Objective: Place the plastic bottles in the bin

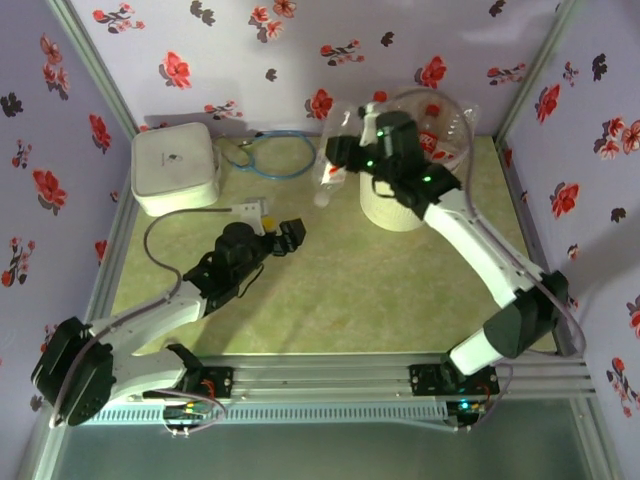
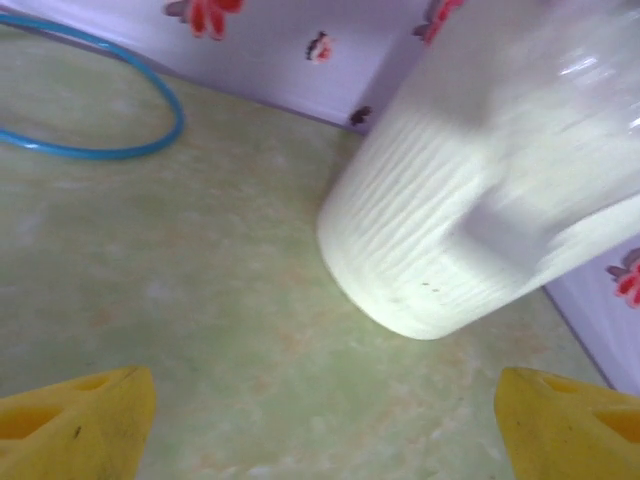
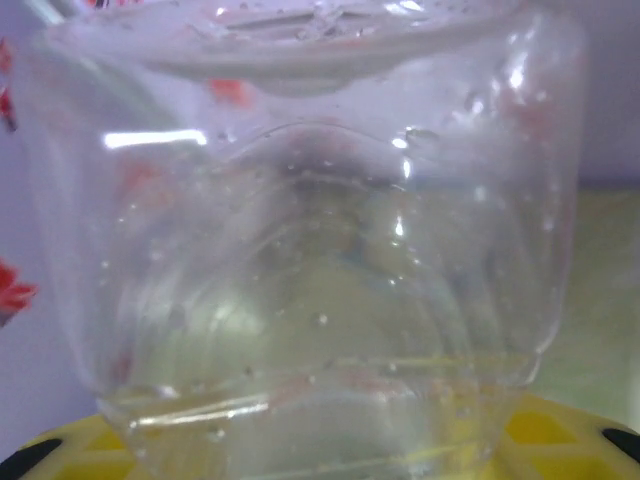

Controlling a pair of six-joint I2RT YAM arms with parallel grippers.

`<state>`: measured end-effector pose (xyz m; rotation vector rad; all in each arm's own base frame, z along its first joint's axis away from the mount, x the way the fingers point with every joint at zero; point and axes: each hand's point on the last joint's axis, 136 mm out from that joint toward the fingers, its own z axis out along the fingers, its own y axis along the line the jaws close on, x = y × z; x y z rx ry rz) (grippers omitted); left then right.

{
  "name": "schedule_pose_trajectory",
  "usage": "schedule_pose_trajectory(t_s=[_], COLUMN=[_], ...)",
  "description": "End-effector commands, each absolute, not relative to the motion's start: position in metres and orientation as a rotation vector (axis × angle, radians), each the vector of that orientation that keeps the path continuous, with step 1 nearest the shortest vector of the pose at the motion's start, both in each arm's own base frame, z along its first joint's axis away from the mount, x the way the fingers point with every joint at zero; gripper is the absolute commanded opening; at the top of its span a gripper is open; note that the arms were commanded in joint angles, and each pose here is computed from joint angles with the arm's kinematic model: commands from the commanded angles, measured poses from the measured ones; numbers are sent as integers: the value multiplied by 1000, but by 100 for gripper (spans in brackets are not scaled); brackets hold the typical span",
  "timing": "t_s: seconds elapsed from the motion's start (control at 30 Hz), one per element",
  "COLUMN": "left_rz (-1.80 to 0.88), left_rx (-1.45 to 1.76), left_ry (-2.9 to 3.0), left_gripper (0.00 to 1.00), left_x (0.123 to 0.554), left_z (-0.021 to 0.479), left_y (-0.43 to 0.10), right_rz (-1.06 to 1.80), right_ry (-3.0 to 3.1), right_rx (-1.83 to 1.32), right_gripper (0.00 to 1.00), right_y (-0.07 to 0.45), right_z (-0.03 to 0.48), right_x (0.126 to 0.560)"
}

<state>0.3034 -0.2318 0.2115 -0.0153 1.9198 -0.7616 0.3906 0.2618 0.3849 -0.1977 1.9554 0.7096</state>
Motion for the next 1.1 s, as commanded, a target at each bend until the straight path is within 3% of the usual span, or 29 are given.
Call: schedule_pose_trajectory(t_s=[0.0, 0.2, 0.33, 0.63, 1.07], left_rz=[-646, -637, -633, -629, -619], left_rx=[-80, -104, -95, -97, -69], left_ry=[1973, 1972, 1976, 1982, 1993], left_gripper=[88, 88, 88, 88, 88], left_x=[302, 305, 306, 303, 301], left_z=[189, 188, 191, 192, 193], left_y=[-206, -198, -200, -197, -197], right_rz=[342, -13, -76, -29, -61], right_ry=[1803, 1764, 1826, 2051, 2470], right_rx=[-117, 89, 161, 116, 217], right_gripper=[52, 51, 51, 52, 55], right_y=[179, 78, 48, 64, 58], right_z=[465, 494, 483, 418, 275], right_x=[375, 385, 407, 470, 516])
